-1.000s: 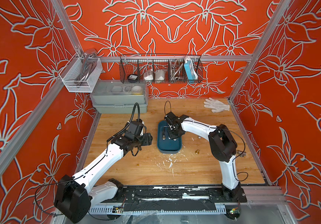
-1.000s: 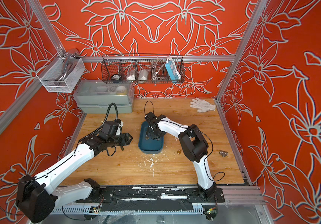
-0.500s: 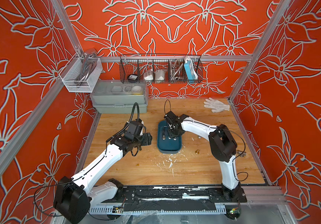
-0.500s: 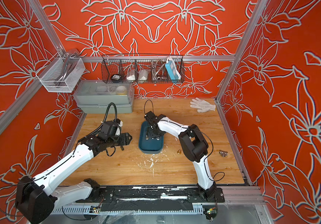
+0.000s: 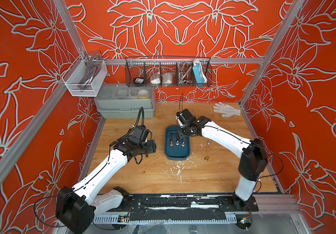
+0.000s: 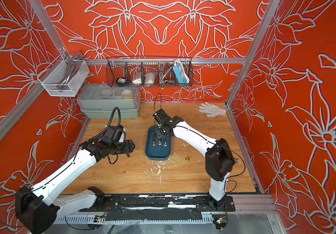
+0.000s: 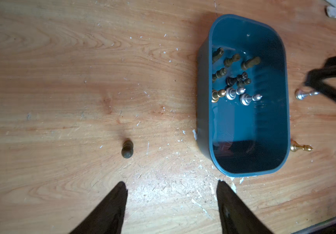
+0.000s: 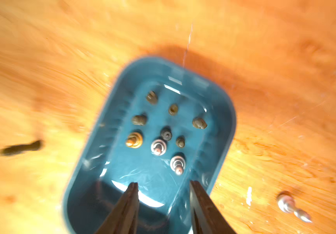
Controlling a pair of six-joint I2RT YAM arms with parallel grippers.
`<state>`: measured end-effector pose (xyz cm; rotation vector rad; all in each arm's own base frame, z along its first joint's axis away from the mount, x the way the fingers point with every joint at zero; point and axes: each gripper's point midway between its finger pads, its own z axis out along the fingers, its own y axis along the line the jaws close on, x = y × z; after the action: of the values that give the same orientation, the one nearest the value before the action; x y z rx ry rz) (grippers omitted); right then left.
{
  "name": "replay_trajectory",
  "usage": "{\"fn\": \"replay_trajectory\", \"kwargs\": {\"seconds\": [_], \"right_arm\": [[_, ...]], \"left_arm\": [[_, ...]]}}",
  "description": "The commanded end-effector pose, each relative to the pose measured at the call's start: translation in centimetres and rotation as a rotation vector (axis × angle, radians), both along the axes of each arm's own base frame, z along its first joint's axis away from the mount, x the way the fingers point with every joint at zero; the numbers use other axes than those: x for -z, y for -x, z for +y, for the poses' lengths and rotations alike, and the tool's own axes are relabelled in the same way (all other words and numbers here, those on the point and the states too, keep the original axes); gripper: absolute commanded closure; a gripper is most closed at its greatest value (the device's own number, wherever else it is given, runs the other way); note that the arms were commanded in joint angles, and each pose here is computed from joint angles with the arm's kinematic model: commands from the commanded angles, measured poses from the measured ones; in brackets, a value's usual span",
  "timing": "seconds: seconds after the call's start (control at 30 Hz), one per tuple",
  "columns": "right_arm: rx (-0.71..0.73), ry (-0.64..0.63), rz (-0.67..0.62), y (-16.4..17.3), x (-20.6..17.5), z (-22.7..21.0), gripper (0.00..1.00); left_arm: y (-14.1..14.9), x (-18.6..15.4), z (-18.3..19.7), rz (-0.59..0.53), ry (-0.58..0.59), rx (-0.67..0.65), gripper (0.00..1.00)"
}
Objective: Put the chess pieces into the storage box
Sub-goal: Place the chess piece in the storage box, then pick up the chess piece at the center of the board.
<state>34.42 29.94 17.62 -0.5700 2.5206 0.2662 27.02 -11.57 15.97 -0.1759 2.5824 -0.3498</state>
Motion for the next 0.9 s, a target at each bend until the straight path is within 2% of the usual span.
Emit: {"fn": "replay_trajectory", "kwargs": {"seconds": [0.0,0.17,0.33,0.53,0.8,0.87], "right_arm": [[-0.026,-0.026,-0.030,1.4,-1.5,-0.7,0.54],[-0.171,-0.207,-0.114,4.4,-3.0,0.1,0.49],[-0.325,-0.386,-0.162,7.5,-1.6,1.8,0.45],[-0.461,-0.363,-0.234,9.6,0.6,3.1,0.44],[-0.506,-0.384,-0.322,10.7,1.1,3.1,0.43],[-0.496,-0.378,-0.328,10.6,1.1,2.9,0.43]], "left_arm": [[1.2,-0.1,1.6,0.057,-0.027,-0.056,0.31],[1.5,1.3,2.6,0.129,-0.078,-0.076,0.34],[1.3,3.8,2.4,0.232,-0.119,-0.058,0.41],[-0.1,5.9,2.6,0.272,-0.172,-0.070,0.45],[-2.5,7.6,2.8,0.298,-0.190,-0.092,0.45],[-2.7,8.3,2.9,0.312,-0.188,-0.097,0.48]]}}
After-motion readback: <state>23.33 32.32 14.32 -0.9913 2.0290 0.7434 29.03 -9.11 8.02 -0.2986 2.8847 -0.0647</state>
